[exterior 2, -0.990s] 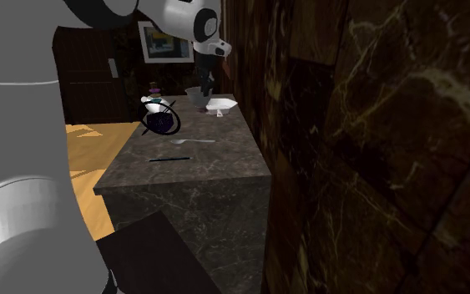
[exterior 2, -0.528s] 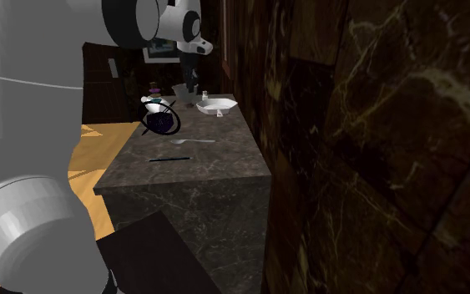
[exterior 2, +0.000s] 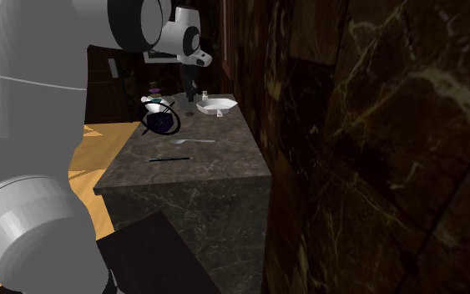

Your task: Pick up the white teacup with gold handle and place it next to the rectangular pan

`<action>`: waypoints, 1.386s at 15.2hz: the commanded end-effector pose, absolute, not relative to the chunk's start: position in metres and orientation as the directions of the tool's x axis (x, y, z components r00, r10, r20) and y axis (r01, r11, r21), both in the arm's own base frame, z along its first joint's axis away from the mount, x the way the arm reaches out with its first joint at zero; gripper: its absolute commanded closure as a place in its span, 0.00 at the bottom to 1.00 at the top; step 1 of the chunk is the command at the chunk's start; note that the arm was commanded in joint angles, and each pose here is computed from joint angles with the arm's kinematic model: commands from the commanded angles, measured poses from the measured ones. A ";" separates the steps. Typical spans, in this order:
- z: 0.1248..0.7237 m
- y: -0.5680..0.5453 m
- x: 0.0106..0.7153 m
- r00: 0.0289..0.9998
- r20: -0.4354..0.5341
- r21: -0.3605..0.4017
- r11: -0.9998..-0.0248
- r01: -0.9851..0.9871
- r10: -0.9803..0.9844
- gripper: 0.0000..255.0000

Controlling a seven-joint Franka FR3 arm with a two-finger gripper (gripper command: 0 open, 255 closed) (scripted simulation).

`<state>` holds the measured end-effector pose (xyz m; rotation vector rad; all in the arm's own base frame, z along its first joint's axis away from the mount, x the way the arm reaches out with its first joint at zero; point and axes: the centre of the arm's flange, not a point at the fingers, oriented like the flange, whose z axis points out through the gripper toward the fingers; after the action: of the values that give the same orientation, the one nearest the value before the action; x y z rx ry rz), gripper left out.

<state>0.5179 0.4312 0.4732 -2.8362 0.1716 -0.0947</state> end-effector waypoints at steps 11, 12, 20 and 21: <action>0.410 0.431 0.519 0.991 0.048 -0.298 -0.948 -0.108 -0.128 1.00; 0.405 0.431 0.519 0.991 0.048 -0.298 -0.948 -0.108 -0.128 1.00; 0.363 0.431 0.519 0.991 0.048 -0.298 -0.948 -0.108 -0.128 1.00; 0.358 0.431 0.519 0.991 0.048 -0.298 -0.948 -0.108 -0.128 1.00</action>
<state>0.5220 0.4291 0.3691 -2.8294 0.1782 -0.1122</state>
